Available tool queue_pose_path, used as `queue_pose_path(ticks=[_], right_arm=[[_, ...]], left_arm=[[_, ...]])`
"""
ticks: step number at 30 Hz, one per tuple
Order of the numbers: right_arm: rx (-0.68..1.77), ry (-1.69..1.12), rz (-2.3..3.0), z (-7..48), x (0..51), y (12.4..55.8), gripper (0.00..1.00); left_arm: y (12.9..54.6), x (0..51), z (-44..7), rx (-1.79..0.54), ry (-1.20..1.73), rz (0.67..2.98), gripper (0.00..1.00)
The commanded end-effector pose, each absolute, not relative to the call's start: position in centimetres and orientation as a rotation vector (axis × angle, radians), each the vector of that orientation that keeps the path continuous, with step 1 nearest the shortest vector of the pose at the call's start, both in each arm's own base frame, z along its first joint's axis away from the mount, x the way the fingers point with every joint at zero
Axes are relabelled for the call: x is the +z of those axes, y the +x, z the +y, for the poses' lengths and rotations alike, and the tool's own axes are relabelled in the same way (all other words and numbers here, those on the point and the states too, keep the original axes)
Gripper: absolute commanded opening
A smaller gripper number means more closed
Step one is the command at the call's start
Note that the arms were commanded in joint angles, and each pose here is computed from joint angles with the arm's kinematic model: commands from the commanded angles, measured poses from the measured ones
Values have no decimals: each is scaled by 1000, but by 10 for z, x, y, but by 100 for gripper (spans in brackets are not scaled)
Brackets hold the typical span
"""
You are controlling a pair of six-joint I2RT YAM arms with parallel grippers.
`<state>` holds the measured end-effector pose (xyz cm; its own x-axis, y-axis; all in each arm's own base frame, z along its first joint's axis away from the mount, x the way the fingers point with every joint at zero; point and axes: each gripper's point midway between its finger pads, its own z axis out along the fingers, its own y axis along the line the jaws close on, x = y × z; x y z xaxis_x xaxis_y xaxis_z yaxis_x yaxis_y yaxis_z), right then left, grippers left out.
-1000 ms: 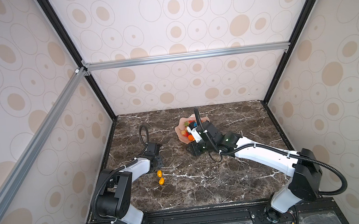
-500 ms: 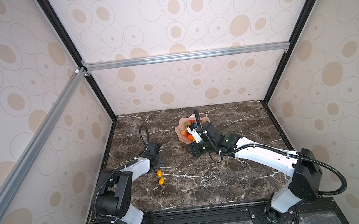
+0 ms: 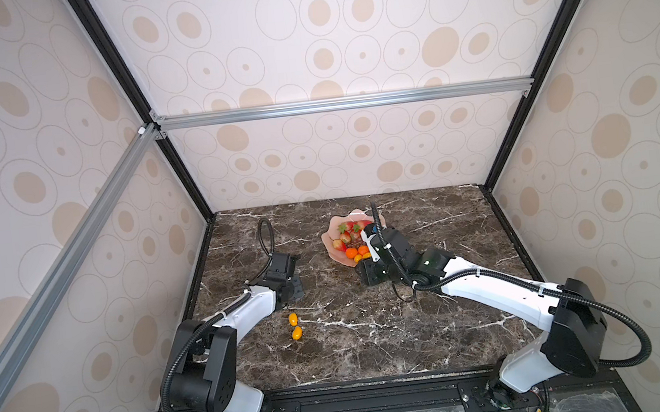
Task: Place and organize the fake fruits in the fruit bowl
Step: 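Lift the yellow fruit and carry it over the pink bowl with the left gripper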
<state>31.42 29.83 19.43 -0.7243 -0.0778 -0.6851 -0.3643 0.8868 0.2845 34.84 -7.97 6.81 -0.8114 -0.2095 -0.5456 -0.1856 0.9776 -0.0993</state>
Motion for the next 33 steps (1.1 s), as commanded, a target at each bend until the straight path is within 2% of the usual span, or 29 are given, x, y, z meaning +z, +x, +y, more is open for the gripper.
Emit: queue_pose_path(ticks=[1,11,17,24,33], right_arm=[[542,-145,2336,275,198,323,50],[605,82,2361,231,182,328,50],[604,165,2366,209,174,326,50],[559,180,2333,190,180,320,50],[612,71,2227,191,207,314,51]], left_arm=[[359,97,-100,-107,-196,2502,26],[396,132,-200,-320,31,2451,26],[419,137,-243,-353,127,2441,26],[440,118,-267,-352,179,2479,25],[446,90,-276,-350,199,2534,25]])
